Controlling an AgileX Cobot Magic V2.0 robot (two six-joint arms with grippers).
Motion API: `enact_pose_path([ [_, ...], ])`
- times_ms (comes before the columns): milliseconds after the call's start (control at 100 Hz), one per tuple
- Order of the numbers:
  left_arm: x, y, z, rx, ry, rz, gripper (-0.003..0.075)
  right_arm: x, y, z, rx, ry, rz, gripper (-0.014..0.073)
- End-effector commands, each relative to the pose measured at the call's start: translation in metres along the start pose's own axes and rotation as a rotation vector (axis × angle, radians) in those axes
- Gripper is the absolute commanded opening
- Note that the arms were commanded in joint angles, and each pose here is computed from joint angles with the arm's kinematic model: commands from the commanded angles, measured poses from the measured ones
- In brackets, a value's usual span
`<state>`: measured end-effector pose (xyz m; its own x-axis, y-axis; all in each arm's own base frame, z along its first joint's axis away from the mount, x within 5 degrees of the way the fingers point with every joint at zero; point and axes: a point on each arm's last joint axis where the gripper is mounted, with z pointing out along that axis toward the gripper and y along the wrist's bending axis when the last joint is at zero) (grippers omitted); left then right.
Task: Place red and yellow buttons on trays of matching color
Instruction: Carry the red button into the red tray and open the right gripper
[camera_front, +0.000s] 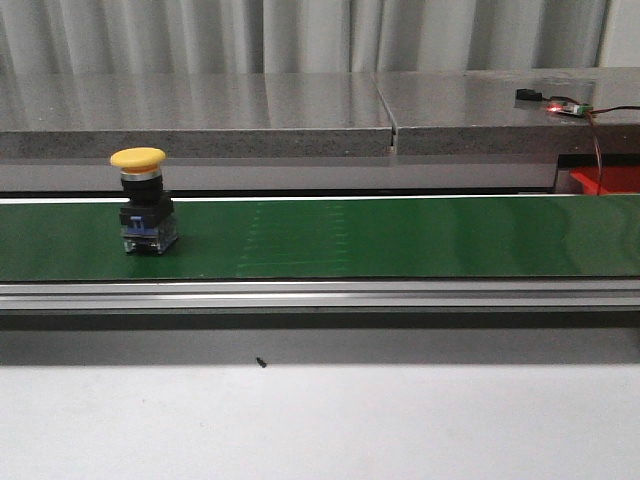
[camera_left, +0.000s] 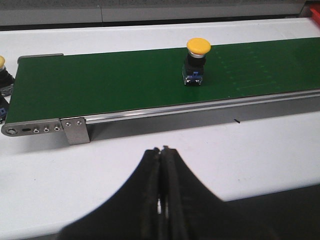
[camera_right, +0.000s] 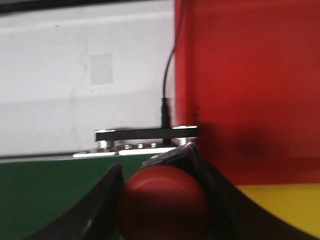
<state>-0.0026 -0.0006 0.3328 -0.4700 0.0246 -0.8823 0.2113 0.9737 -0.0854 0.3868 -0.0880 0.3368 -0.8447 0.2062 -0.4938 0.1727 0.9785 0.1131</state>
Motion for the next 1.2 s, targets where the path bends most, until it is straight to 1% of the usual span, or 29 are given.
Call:
enact_pose_path([
  [0,-0.012,-0.002,-0.003,0.024,-0.075,-0.008,-0.0018,-0.01,-0.019,-0.023,0.029,-0.118,0.045,0.0214],
  [120,-0.012,-0.002,-0.003,0.024,-0.075,-0.008,-0.0018,-0.009,-0.048,-0.005,0.06,-0.077,0.11,0.0214],
  [250,-0.012,-0.002,-0.003,0.024,-0.075,-0.008,-0.0018,-0.008,-0.065,0.02,0.073,-0.042,0.142,0.0214],
  [350,-0.012,-0.002,-0.003,0.024,-0.075,-0.008,-0.0019,-0.009,-0.069,0.037,0.068,-0.036,0.152,0.0214],
  [490,-0.012,-0.002,-0.003,0.024,-0.075,-0.008,-0.0019,-0.011,-0.068,0.061,0.027,-0.05,0.189,0.0214],
  [600,-0.012,-0.002,-0.003,0.024,-0.075,-0.008,-0.0018,-0.009,-0.07,0.079,0.0,-0.029,0.218,0.0214],
  [830,-0.012,-0.002,-0.003,0.024,-0.075,-0.008,-0.0018,-0.005,-0.072,0.098,-0.007,0.011,0.227,0.0224],
  [880,-0.012,-0.002,-0.003,0.024,-0.075,-0.008,-0.0018,-0.004,-0.072,0.099,-0.009,0.019,0.226,0.0261],
  [930,-0.012,-0.002,-0.003,0.024,-0.075,-0.008,-0.0018,-0.004,-0.072,0.099,-0.01,0.023,0.221,0.0335],
  [980,-0.012,-0.002,-0.003,0.024,-0.075,-0.008,-0.0018,-0.004,-0.072,0.099,-0.01,0.027,0.213,0.0449],
  [1050,-0.012,-0.002,-0.003,0.024,-0.075,-0.008,-0.0018,-0.003,-0.072,0.099,-0.012,0.033,0.207,0.0575],
  [1120,-0.012,-0.002,-0.003,0.024,-0.075,-0.008,-0.0018,-0.003,-0.072,0.099,-0.012,0.032,0.204,0.0634],
  [1190,-0.012,-0.002,-0.003,0.024,-0.075,-0.008,-0.0018,-0.004,-0.071,0.096,-0.012,0.028,0.194,0.0635],
])
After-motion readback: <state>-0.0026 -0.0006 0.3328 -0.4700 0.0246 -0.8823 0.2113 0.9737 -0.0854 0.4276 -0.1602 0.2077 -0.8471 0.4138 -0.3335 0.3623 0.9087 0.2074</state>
